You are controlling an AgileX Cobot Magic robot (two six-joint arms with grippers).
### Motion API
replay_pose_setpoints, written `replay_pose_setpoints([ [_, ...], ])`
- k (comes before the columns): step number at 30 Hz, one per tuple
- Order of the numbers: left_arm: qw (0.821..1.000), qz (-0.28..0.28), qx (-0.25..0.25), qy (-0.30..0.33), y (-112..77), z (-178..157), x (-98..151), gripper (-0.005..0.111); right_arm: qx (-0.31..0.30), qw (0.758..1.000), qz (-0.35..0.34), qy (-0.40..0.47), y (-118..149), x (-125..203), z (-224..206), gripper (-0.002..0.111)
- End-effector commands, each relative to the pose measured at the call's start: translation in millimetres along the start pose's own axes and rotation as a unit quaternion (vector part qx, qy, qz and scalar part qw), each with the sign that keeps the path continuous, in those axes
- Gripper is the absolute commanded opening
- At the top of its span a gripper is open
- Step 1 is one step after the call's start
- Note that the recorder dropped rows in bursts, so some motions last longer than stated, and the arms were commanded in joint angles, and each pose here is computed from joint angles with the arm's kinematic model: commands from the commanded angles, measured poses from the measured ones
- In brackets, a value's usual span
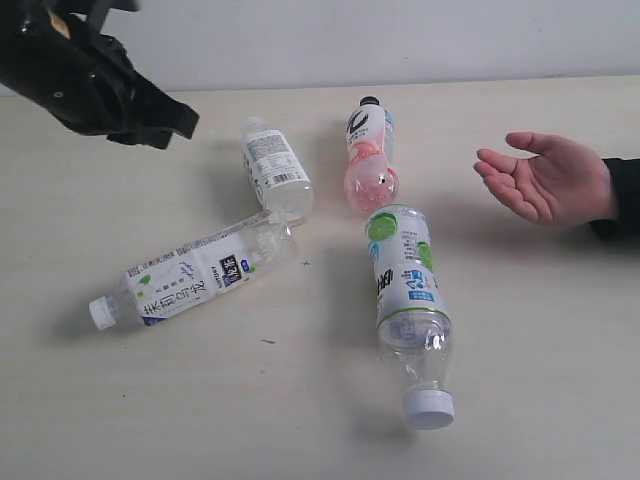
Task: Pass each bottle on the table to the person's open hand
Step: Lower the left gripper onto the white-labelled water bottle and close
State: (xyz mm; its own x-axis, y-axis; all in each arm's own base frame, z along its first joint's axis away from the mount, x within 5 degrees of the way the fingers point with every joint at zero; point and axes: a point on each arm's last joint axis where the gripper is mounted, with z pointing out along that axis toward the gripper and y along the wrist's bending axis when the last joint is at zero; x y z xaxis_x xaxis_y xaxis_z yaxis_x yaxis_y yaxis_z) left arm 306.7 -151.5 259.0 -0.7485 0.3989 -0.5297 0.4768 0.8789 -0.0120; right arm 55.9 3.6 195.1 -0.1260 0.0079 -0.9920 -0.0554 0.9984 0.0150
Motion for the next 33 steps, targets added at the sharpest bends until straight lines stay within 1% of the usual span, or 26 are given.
replay_pose_setpoints([
  [1,0.998,0.037,0.022,0.050,-20.6,-1.2,-10.2,0.041,0.000,1.000,-0.006,-0.007,0.0,0.0,-0.1,0.000],
  [5,0.996,0.047,0.034,0.067,-29.7,-2.3,-21.9,0.054,0.000,1.000,-0.007,-0.007,0.0,0.0,-0.1,0.000],
  [7,0.991,0.085,0.046,0.088,-36.4,-2.4,-26.7,0.061,0.000,1.000,-0.007,-0.007,0.0,0.0,-0.1,0.000],
  [9,0.988,0.111,0.053,0.096,-42.0,-1.2,-33.8,0.067,0.000,1.000,-0.007,-0.007,0.0,0.0,-0.1,0.000],
  [11,0.985,0.127,0.057,0.099,-43.8,0.5,-40.7,0.071,0.000,1.000,-0.007,-0.007,0.0,0.0,-0.1,0.000],
  [12,0.982,0.143,0.059,0.104,-44.0,2.0,-44.0,0.072,0.000,1.000,-0.007,-0.007,0.0,0.0,-0.1,0.000],
  [13,0.979,0.162,0.061,0.104,-44.3,2.4,-47.3,0.073,0.000,1.000,-0.007,-0.007,0.0,0.0,-0.1,0.000],
  [15,0.966,0.226,0.070,0.104,-44.7,6.2,-48.8,0.073,0.000,1.000,-0.007,-0.007,0.0,0.0,-0.1,0.000],
  [17,0.956,0.261,0.077,0.110,-44.9,10.6,-46.7,0.073,0.000,1.000,-0.007,-0.007,0.0,0.0,-0.1,0.000],
  [20,0.933,0.327,0.086,0.123,-44.1,10.7,-43.6,0.073,0.000,1.000,-0.007,-0.007,0.0,0.0,-0.1,0.000],
  [24,0.928,0.343,0.078,0.122,-40.8,10.1,-44.2,0.073,0.000,1.000,-0.007,-0.007,0.0,0.0,-0.1,0.000],
  [27,0.917,0.370,0.082,0.123,-40.8,9.9,-43.6,0.077,0.000,1.000,-0.007,-0.007,0.0,0.0,-0.1,0.000],
  [29,0.911,0.387,0.076,0.118,-40.3,10.3,-44.7,0.078,0.000,1.000,-0.007,-0.007,0.0,0.0,-0.1,0.000],
  [33,0.910,0.393,0.068,0.111,-39.3,10.8,-46.3,0.078,0.000,1.000,-0.007,-0.007,0.0,0.0,-0.1,0.000],
])
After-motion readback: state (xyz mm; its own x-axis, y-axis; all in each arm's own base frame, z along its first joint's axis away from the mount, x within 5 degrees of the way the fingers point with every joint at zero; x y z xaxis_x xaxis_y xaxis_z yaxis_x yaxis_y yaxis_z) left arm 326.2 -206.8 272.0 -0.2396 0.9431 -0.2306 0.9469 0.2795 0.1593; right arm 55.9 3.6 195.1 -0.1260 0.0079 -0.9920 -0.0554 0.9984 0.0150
